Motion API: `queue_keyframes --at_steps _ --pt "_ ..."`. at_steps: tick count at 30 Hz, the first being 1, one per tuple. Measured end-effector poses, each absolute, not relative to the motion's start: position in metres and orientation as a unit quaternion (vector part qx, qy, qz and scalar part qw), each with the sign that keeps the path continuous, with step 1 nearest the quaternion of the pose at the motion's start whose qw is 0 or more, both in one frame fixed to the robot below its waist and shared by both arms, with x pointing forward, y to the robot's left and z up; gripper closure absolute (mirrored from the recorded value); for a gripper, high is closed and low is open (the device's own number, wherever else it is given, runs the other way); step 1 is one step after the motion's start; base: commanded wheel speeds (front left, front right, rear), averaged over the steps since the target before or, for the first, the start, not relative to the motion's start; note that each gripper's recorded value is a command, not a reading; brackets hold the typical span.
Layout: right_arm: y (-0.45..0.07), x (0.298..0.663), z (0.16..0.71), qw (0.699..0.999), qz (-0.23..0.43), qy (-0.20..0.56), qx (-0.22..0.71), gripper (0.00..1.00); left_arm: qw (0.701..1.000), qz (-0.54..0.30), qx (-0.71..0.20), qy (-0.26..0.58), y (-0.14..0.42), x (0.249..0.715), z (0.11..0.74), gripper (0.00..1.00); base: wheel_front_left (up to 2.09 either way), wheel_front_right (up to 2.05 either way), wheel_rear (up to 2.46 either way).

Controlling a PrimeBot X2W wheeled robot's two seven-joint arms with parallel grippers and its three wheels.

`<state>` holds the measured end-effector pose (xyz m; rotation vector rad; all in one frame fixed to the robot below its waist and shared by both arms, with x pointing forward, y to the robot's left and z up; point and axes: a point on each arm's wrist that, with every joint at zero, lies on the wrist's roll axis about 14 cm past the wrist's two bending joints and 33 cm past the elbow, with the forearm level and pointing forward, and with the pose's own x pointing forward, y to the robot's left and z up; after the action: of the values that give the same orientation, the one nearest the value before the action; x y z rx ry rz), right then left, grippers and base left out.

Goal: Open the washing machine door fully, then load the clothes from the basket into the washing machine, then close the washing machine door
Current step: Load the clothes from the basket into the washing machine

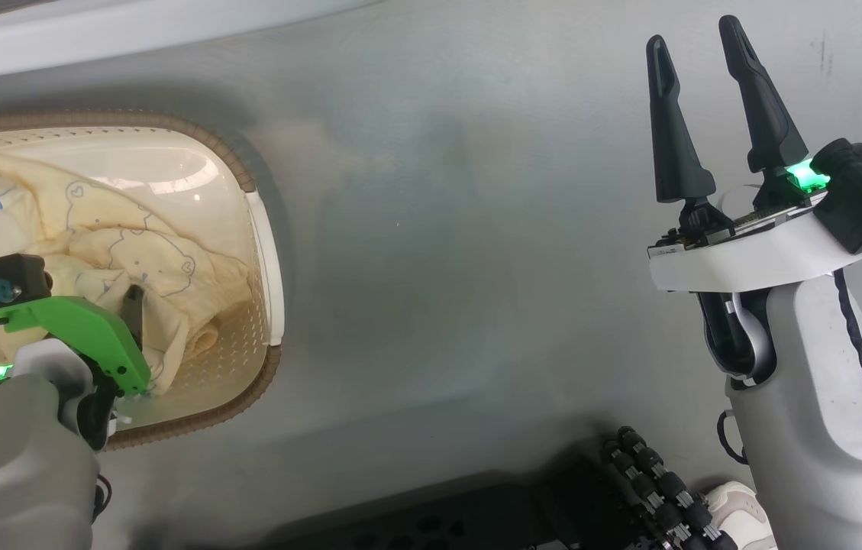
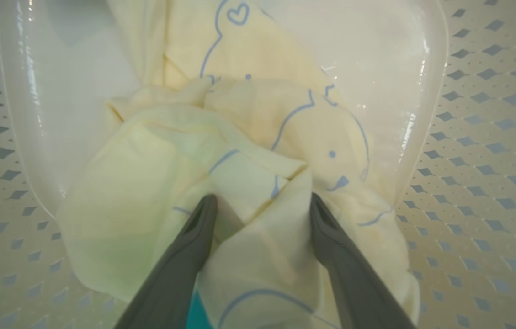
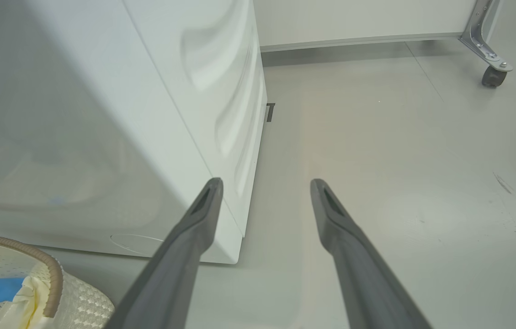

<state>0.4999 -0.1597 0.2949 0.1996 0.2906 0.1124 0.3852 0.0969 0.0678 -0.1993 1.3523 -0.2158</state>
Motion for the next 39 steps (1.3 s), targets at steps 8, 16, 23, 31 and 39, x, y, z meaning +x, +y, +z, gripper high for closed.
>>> queue_keyframes --at_steps 8,16,23,31,39 --pt "-0.159 0.5 0.295 0.983 0.056 0.144 0.1 0.0 0.768 -0.099 -0.093 0.625 0.096 0.383 0.067 0.0 0.0 0.0 0.0" --pt "-0.159 0.5 0.294 0.983 0.056 0.144 0.1 0.0 0.771 -0.1 -0.092 0.622 0.095 0.384 0.067 0.01 0.0 0.0 0.0" --pt "-0.16 0.501 0.295 0.983 0.054 0.143 0.1 0.0 0.778 -0.107 -0.091 0.613 0.093 0.386 0.068 1.0 0.0 0.0 0.0" --pt "-0.16 0.501 0.295 0.983 0.054 0.143 0.1 0.0 0.801 -0.106 -0.094 0.582 0.092 0.399 0.072 1.0 0.0 0.0 0.0" --pt "-0.16 0.501 0.294 0.983 0.055 0.144 0.101 0.0 0.842 -0.113 -0.102 0.517 0.087 0.426 0.082 1.0 0.0 0.0 0.0"
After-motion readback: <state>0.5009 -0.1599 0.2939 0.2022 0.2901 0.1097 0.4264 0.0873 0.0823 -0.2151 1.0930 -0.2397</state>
